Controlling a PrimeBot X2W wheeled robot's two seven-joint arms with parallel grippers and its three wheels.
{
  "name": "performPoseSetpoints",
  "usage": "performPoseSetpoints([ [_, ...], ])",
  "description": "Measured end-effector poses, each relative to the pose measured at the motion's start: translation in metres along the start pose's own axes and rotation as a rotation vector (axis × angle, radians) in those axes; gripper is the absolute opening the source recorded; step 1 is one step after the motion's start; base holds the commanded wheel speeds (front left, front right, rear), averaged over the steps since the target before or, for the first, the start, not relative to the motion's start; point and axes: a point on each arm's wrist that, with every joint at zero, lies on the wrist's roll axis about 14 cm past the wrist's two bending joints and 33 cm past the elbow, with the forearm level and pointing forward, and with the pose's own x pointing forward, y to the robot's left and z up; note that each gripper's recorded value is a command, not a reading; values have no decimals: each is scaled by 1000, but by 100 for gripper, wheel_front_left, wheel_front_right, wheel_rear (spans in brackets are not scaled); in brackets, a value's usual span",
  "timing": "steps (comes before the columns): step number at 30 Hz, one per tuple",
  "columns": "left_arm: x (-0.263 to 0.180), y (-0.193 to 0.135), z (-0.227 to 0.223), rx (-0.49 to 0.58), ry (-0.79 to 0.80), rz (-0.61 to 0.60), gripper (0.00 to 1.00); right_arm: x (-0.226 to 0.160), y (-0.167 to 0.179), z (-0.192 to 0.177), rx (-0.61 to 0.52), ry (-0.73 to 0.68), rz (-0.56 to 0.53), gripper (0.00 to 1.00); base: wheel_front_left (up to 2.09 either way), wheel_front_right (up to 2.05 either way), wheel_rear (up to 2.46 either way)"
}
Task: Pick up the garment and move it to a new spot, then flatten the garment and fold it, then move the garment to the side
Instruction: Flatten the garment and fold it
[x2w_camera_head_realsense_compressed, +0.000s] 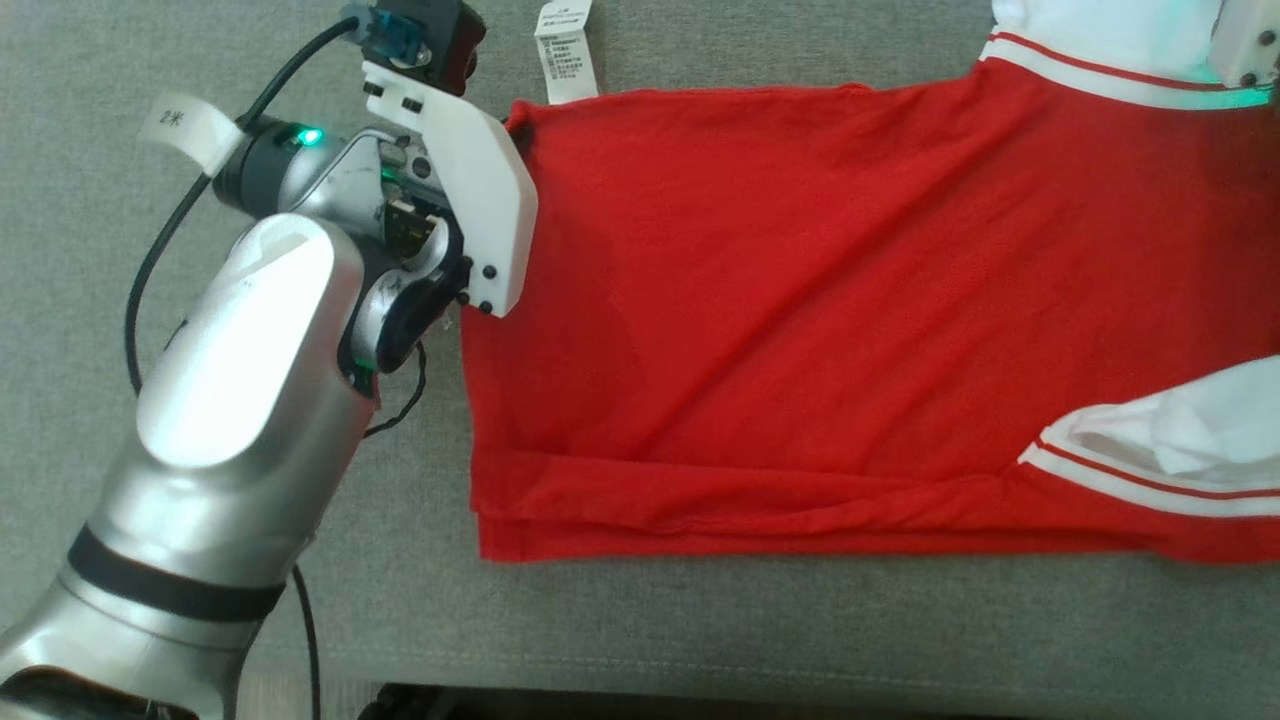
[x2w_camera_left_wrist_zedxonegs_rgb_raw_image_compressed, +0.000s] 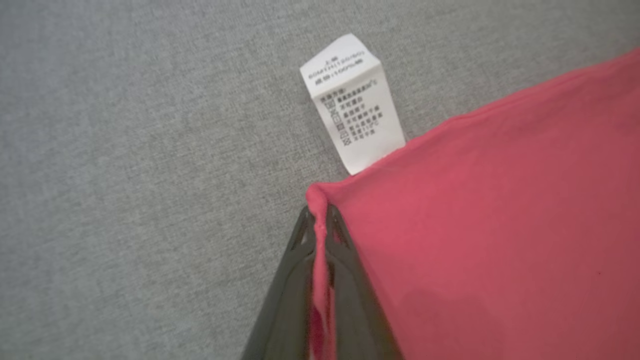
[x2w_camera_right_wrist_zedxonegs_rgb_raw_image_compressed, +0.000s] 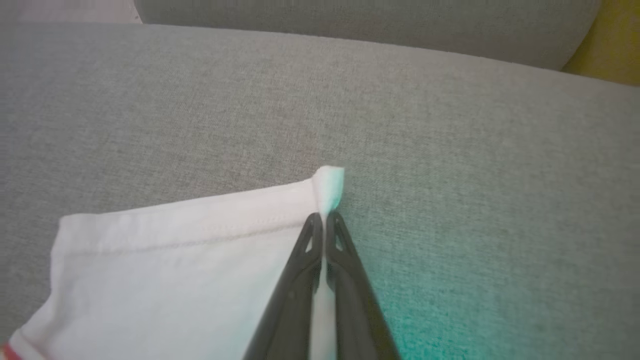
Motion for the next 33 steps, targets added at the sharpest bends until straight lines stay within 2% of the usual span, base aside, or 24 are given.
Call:
performPoseSetpoints([
  [10, -11, -9, 29, 6, -123, -23, 0, -30, -9, 36, 98, -178, 22, 0, 0, 0, 0],
  [16, -28, -14, 36, -8, -191, -30, 0, -69, -8, 59, 40, -284, 48, 0, 0, 0, 0],
  [27, -81, -39, 37, -120, -343, -86, 0, -126, -7, -18, -93, -193, 60, 0, 0, 0, 0],
  [33, -102, -44, 1, -168, -309, -79, 0, -157, -13, -53, -120, -138, 39, 0, 0, 0, 0],
])
